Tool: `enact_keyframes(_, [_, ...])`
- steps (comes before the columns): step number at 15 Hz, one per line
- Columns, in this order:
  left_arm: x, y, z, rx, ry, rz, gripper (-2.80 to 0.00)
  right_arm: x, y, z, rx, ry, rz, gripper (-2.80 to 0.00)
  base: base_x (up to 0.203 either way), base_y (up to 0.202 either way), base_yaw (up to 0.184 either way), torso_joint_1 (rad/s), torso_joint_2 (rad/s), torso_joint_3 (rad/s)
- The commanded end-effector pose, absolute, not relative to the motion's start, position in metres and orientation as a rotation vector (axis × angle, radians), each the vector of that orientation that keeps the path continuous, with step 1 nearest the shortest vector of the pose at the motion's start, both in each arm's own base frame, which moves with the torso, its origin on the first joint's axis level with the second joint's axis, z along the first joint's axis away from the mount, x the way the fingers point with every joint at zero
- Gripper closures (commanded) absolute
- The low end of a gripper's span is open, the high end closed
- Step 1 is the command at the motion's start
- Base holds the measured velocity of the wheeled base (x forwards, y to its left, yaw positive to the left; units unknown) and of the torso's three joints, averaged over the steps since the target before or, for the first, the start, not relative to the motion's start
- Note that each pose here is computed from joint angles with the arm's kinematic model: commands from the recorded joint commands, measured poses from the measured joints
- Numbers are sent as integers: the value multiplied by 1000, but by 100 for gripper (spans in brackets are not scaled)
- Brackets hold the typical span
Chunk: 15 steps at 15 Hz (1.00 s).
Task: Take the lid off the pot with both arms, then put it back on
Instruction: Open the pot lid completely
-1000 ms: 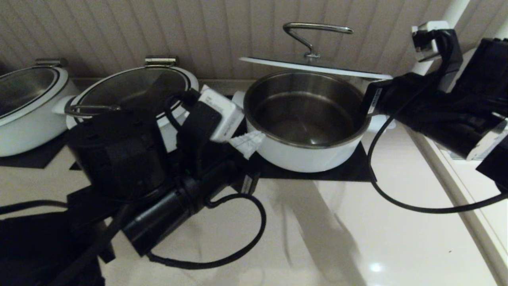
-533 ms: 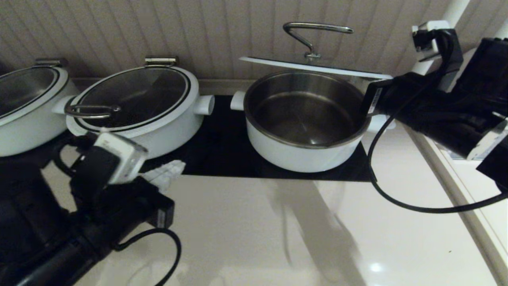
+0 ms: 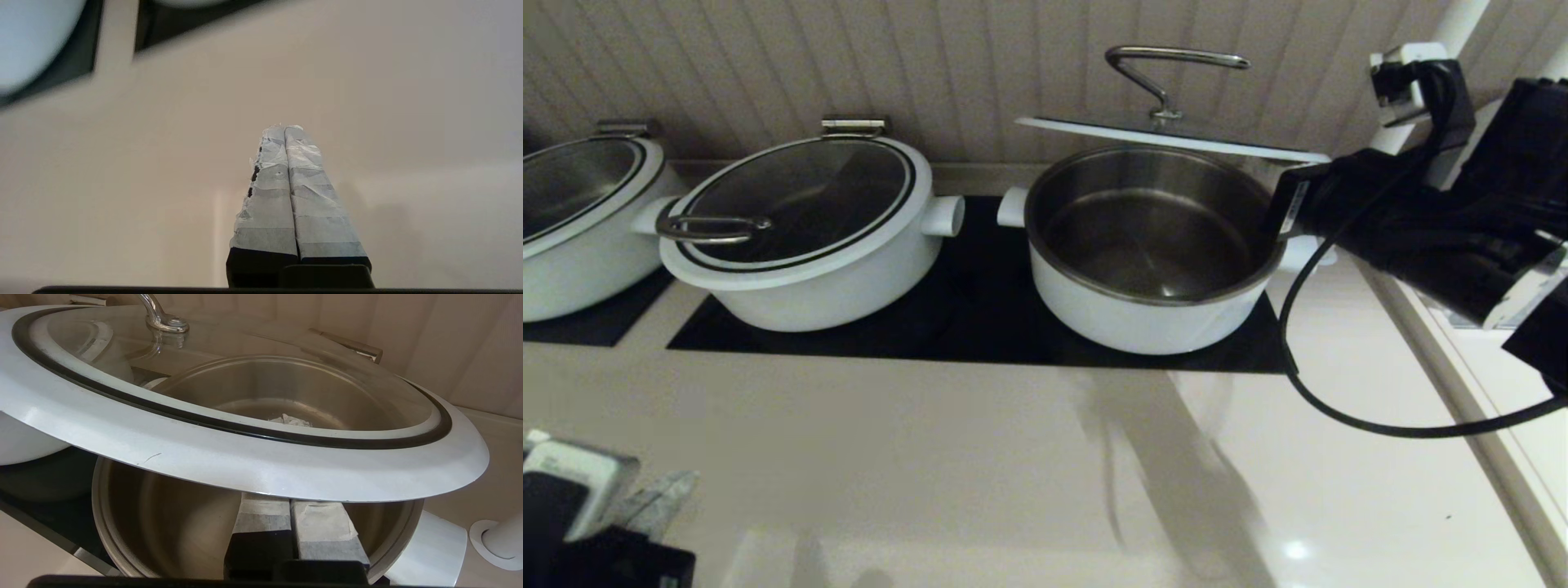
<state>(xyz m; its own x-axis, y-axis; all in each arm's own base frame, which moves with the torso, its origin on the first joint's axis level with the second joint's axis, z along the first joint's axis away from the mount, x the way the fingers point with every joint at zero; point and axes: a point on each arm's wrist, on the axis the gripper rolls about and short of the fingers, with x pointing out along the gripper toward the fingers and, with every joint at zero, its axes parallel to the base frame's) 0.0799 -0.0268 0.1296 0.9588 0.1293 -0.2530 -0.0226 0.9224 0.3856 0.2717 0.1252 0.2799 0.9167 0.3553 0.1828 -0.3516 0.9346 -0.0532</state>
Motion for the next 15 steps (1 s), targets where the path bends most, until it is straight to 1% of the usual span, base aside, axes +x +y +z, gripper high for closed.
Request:
enact_keyframes(1, [56, -14, 124, 357, 222, 89, 0, 271, 125, 281, -24, -200, 364, 0, 0, 0, 0, 0, 0, 0])
enact_keyframes(3, [34, -5, 115, 311, 173, 11, 0, 271, 125, 281, -29, -202, 369, 0, 0, 0, 0, 0, 0, 0])
enact_keyframes(6, [5, 5, 103, 244, 90, -181, 0, 271, 125, 286, -26, -217, 371, 0, 0, 0, 0, 0, 0, 0])
enact_keyframes(8, [1, 1, 92, 220, 127, -431, 0, 271, 125, 288, -25, -223, 371, 0, 0, 0, 0, 0, 0, 0])
enact_keyframes(9, [-1, 0, 84, 209, 193, -512, 0, 271, 125, 288, -26, -224, 370, 0, 0, 0, 0, 0, 0, 0])
enact_keyframes(10, [-2, 0, 79, 185, 262, -521, 0, 271, 125, 289, -25, -226, 370, 0, 0, 0, 0, 0, 0, 0])
enact_keyframes(12, [-2, 0, 79, 107, 285, -503, 0, 271, 125, 291, -23, -235, 369, 0, 0, 0, 0, 0, 0, 0])
enact_keyframes(15, [-2, 0, 79, 88, 289, -490, 0, 270, 124, 293, -22, -239, 368, 0, 0, 0, 0, 0, 0, 0])
